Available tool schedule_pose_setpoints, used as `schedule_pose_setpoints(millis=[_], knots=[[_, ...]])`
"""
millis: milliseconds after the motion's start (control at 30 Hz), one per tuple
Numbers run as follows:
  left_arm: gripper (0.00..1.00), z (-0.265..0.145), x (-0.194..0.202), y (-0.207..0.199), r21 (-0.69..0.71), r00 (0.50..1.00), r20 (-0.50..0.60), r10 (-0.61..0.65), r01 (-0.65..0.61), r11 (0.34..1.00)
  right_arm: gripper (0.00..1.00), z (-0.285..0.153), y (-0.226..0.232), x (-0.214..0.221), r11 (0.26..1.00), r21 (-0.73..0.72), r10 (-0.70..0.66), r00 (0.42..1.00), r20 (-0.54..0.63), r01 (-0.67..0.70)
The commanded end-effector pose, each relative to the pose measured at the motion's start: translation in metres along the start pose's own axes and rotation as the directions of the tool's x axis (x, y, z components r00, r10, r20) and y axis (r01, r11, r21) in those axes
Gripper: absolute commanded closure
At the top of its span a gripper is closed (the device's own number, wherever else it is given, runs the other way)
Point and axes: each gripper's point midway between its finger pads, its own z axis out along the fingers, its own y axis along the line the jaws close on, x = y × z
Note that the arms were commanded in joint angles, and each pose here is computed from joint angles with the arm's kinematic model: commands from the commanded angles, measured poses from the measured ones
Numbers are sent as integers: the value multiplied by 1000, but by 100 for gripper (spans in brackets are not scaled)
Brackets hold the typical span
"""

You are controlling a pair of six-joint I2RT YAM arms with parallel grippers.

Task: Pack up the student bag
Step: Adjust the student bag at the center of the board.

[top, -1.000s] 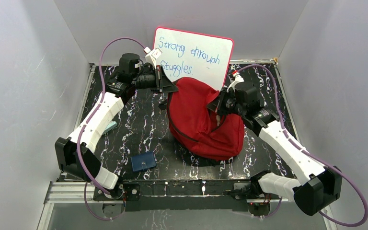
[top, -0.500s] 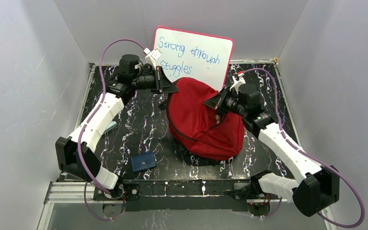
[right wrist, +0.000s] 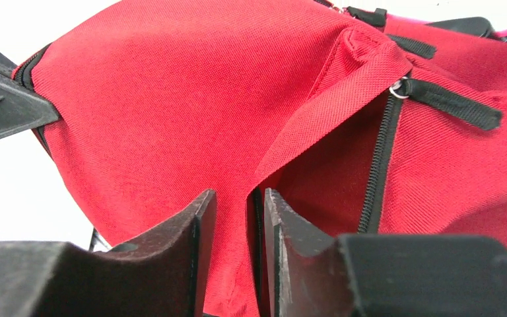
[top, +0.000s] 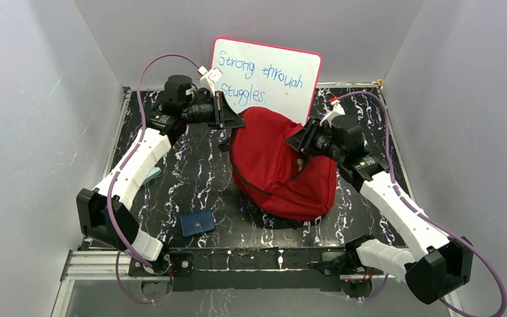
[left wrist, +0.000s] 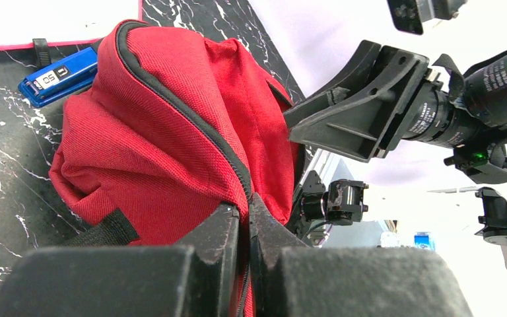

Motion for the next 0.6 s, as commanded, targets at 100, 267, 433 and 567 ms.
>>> schedule_pose_setpoints(millis=[100,267,433,567], knots=[[100,-16,-20,-41,112,992,76,104,-112,987,56,-38,8,-38,988,69,-147,981,123,139],[100,-15,-20,-40,113,992,75,97,-105,988,59,-73,-24,-53,952,271,-202,955,215,140],[100,-13,-21,-39,119,993,73,93,-101,988,71,-92,-64,-37,897,426,-215,958,189,117],[100,-12,-21,-39,122,993,70,90,-98,988,77,-82,-73,-12,904,409,-184,977,112,123]])
